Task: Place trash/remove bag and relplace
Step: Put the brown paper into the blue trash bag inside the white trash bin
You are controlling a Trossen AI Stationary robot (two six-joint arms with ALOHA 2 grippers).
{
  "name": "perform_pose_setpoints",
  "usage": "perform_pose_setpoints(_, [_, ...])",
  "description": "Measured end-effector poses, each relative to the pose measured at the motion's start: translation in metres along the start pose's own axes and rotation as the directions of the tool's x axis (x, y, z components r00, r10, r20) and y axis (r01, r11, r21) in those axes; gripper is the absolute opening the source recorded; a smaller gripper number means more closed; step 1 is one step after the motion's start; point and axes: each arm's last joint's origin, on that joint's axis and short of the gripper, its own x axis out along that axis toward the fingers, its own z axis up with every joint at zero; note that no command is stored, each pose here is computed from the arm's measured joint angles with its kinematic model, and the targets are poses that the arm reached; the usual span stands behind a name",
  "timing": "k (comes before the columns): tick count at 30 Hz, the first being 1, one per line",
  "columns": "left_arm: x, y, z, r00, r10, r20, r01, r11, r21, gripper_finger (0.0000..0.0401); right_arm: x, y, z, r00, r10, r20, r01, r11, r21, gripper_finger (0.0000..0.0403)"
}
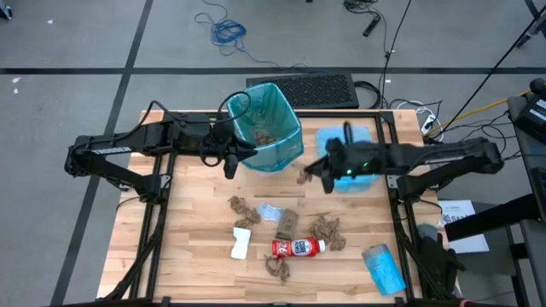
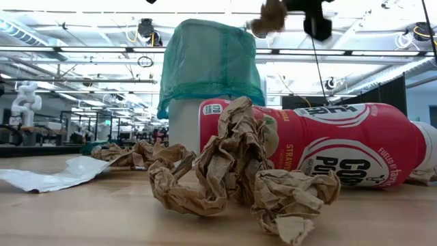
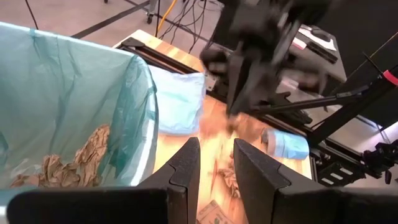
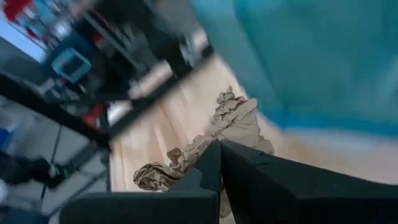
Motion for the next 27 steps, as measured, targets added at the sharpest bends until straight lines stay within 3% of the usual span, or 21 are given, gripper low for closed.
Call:
perform_pose_setpoints(7, [0.000,0.000,0.000,1.000,0.000,0.000,0.000,1.000,-0.001,0.0094,-0.025,0.022,0.074,0.977,-0.001,0.214,0.034,0.988,-0.153,0.0000])
perform_pose_setpoints(13, [0.000,0.000,0.000,1.000,0.000,-0.001,0.000,1.000,0.000,0.0094,-0.012,0.010,0.119,0.966,-0.085,0.244,0.141,0.964,-0.223,0.0000])
perform_pose_setpoints(20, [0.000,0.000,-0.002,1.000,-0.002,-0.014,0.003,1.000,0.027,0.0094,0.040,-0.023,0.136,0.979,-0.116,0.165,0.151,0.964,-0.217,0.0000])
perform_pose_setpoints(27, [-0.001,0.006,-0.016,0.985,0.060,-0.163,-0.045,0.995,0.094,0.0094,0.081,-0.047,0.135,0.986,-0.126,0.110,0.144,0.975,-0.171,0.0000])
